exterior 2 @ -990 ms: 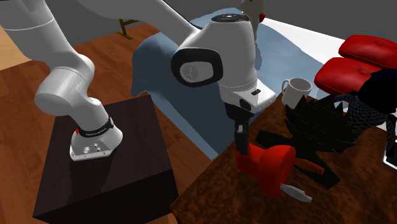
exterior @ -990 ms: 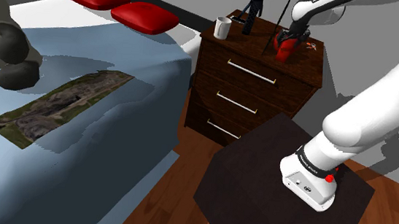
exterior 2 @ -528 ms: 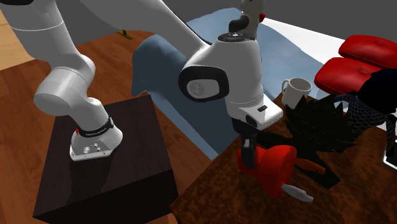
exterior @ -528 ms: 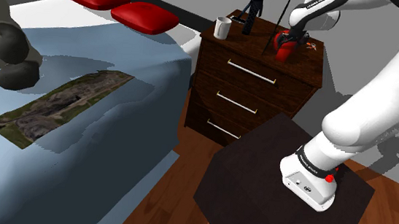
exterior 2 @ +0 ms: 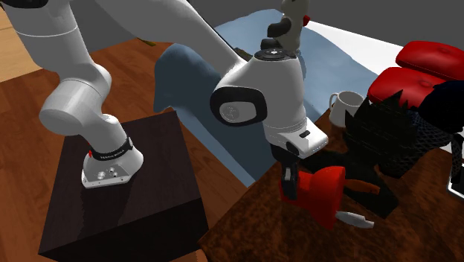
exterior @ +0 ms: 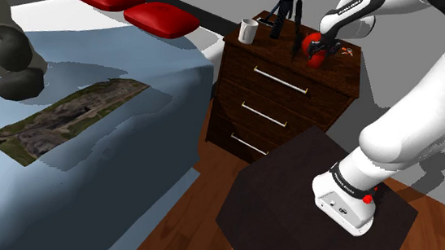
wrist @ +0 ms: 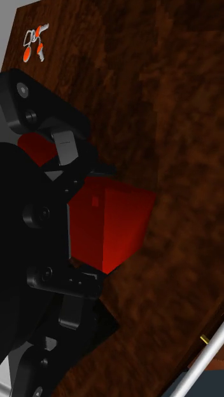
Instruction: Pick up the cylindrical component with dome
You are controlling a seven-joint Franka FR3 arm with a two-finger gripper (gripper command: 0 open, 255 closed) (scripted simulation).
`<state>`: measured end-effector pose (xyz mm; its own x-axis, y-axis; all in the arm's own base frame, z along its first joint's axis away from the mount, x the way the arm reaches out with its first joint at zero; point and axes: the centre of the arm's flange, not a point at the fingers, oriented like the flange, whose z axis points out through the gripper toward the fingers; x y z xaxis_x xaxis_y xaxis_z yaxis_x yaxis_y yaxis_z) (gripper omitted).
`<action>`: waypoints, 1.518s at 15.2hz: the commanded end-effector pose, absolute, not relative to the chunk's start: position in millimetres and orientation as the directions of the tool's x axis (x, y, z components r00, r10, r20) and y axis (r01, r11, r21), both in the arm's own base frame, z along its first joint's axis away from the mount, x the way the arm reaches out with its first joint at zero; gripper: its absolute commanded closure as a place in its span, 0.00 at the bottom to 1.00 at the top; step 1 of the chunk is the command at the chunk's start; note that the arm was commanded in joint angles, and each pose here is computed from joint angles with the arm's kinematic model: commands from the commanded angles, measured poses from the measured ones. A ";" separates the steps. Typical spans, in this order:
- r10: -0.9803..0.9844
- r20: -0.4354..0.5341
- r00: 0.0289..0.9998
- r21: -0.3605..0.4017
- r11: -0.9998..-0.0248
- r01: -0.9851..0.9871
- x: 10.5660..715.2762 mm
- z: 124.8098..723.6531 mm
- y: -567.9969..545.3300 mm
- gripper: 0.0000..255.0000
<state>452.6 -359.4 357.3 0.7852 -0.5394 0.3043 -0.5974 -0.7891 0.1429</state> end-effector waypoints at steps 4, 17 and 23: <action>-0.539 0.302 0.786 0.143 -0.790 -0.597 451.9 356.0 -359.4 1.00; -0.539 0.302 0.786 0.144 -0.790 -0.597 452.4 413.7 -358.7 1.00; -0.539 0.302 0.786 0.144 -0.790 -0.597 452.4 435.7 -358.7 1.00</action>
